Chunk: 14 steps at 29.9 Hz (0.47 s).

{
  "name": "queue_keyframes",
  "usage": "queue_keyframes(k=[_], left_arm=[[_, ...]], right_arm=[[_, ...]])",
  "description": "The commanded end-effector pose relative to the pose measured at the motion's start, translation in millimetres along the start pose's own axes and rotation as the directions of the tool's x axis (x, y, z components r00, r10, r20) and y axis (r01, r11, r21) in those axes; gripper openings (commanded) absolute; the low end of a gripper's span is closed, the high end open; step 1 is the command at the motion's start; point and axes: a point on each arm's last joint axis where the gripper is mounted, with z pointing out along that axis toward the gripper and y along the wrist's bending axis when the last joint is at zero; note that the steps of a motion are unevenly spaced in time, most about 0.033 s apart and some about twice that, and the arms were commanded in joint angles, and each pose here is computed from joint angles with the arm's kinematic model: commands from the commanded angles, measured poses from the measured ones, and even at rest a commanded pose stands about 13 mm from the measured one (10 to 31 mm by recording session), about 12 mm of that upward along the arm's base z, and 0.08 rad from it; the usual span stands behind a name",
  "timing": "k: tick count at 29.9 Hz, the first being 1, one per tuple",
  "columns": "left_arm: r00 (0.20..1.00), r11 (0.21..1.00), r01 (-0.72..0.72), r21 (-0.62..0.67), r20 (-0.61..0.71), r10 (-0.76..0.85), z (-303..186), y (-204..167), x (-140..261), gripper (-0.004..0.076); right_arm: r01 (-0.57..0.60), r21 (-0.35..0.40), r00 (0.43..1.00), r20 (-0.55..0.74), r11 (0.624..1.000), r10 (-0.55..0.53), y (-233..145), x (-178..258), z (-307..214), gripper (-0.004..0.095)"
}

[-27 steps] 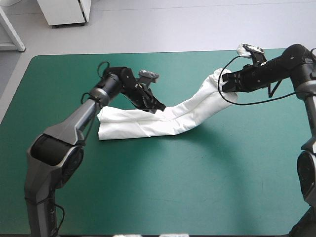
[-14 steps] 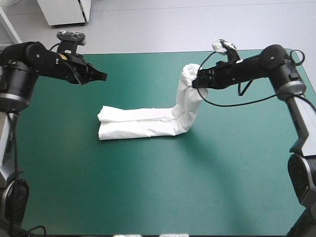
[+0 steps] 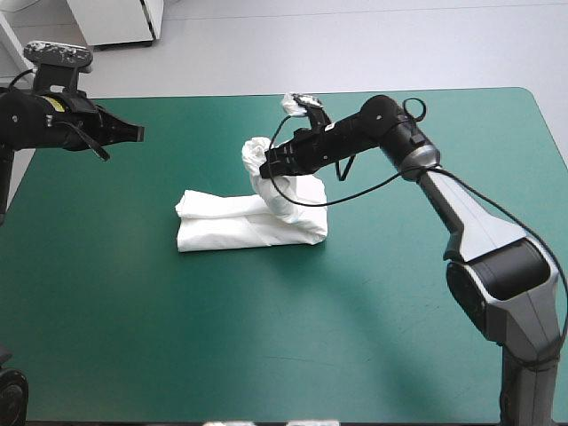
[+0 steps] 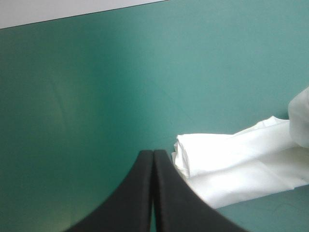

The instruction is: Fold the cloth

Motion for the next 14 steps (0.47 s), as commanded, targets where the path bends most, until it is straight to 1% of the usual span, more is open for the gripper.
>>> queue_keyframes(k=[1, 4, 8, 10, 12, 14], left_arm=[[0.994, 0.998, 0.025, -0.052, 0.111, -0.019, -29, 3, -4, -0.0009], [0.995, 0.998, 0.024, -0.063, 0.096, -0.018, -30, 4, -2, -0.0009], [0.996, 0.998, 0.025, -0.061, 0.093, -0.019, -30, 4, -2, -0.0009], [0.995, 0.998, 0.025, -0.060, 0.093, -0.019, -30, 4, -2, -0.0009], [0.996, 0.998, 0.025, -0.060, 0.091, -0.019, -30, 4, -2, -0.0009], [0.996, 0.998, 0.025, -0.060, 0.091, -0.019, -31, 4, -1, -0.0009]], right_arm=[[0.050, -0.083, 0.996, 0.076, 0.995, -0.043, 31, -14, 1, -0.0013], [0.049, -0.117, 0.998, 0.046, 0.992, -0.044, 31, -12, 26, -0.0013], [0.064, -0.134, 0.998, 0.020, 0.989, -0.062, 30, -8, 56, -0.0013], [0.094, -0.145, 0.996, 0.006, 0.985, -0.094, 30, -8, 65, -0.0010], [0.120, -0.160, 0.992, -0.015, 0.980, -0.124, 30, -6, 72, 0.0020], [0.126, -0.172, 0.990, -0.033, 0.977, -0.134, 30, -5, 74, 0.0093]])
